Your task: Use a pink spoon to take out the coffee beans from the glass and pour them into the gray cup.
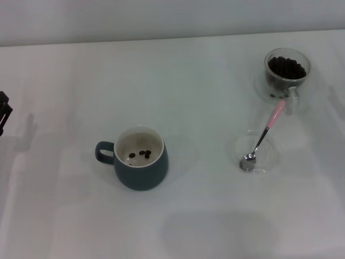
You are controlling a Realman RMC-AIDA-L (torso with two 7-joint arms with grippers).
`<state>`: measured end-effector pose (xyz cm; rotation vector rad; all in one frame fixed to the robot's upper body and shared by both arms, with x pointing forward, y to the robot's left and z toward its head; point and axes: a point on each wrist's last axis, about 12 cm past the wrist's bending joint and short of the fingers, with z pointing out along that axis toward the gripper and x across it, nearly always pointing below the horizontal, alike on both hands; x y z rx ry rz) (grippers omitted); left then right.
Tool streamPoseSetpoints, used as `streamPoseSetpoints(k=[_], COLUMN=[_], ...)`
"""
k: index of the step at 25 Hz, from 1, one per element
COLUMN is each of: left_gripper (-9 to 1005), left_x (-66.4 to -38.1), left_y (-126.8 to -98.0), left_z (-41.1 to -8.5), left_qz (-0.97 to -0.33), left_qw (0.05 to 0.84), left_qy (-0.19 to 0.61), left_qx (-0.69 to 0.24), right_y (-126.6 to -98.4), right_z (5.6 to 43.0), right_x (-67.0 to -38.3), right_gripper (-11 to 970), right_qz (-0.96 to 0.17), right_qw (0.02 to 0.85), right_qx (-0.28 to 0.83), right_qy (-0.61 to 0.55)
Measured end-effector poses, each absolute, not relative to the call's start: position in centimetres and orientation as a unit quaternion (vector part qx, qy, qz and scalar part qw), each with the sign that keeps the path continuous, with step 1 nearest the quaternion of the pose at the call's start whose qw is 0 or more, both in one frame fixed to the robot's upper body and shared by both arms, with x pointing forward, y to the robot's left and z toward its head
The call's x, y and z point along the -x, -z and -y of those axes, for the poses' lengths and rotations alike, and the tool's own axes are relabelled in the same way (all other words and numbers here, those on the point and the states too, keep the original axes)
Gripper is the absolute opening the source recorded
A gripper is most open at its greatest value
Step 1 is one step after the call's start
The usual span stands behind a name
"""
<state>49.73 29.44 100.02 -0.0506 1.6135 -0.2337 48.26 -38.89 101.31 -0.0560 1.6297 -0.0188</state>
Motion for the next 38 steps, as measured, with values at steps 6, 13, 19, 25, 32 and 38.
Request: streamPoseSetpoints(k=[6,13,19,25,32,38], left_gripper=[880,876,876,876,876,876], left_x=[-49.9,-50.3,-51.5,-52.4,-52.7,-52.6], left_y=[-100.1,-100.4,-101.2,-101.3,-101.6,-101.6], left_z=[-29.3,-29.0,-28.5,-28.0,-28.2,-28.9], left_qz=[-0.719,-0.713,-0.703,-0.709,-0.705,-0.704], left_qw=[0.686,0.691,0.701,0.695,0.699,0.701], left_qy=[0.107,0.112,0.118,0.12,0.119,0.108], left_qx=[0.022,0.029,0.017,0.009,0.023,0.04], right_y=[-100.9,-100.9,-101.0,-101.0,-100.9,-100.6], right_z=[38.5,38.5,38.9,38.5,38.6,38.6], right_x=[-48.3,-48.3,-48.4,-48.9,-48.6,-48.5], right_gripper=[854,862,861,860,860,860], right_qz=[-0.734,-0.734,-0.731,-0.732,-0.735,-0.742], right_qw=[0.677,0.677,0.681,0.68,0.677,0.67], right_qx=[0.035,0.041,0.026,0.025,0.025,0.023], right_qy=[0.021,0.028,0.035,0.031,0.033,0.032])
